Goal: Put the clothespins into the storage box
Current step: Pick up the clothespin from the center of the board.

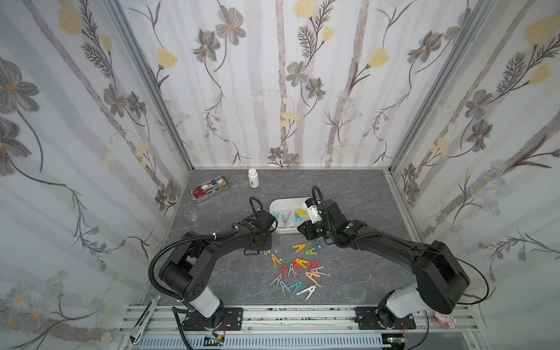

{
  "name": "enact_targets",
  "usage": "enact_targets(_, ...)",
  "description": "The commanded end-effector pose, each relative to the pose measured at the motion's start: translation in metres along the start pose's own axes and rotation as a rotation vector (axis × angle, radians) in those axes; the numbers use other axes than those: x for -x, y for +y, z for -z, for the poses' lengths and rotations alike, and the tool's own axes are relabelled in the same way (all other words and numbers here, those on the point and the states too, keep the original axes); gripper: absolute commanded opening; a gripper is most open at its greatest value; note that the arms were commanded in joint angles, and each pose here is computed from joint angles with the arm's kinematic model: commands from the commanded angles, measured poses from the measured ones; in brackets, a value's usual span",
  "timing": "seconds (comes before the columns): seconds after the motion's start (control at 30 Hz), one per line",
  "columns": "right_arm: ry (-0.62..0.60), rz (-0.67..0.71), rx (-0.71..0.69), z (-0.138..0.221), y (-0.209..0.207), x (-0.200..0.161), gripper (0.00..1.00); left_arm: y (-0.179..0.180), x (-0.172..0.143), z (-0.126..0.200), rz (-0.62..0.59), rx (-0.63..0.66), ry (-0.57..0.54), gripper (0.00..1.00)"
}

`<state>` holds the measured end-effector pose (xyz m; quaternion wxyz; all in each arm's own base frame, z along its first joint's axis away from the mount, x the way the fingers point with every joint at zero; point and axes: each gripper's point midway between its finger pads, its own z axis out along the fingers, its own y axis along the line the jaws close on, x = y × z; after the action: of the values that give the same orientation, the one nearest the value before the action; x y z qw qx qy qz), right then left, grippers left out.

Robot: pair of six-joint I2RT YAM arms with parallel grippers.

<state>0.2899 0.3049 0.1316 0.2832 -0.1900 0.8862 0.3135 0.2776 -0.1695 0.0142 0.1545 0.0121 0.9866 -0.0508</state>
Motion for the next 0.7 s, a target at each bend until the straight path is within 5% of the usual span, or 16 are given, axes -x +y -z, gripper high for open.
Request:
enact_targets(0.0,-0.027,0.006,0.026,-0.001,0.0056,0.0079,0.19,0.0058,-0.0218,-0.0022,-0.005,0.014,0.085,0.3)
enact_targets(0.67,-0.033,0.008,0.033,-0.0001,0.0081,0.0089,0.18,0.0058,-0.0146,0.0049,0.025,0.02,0.067,0.16)
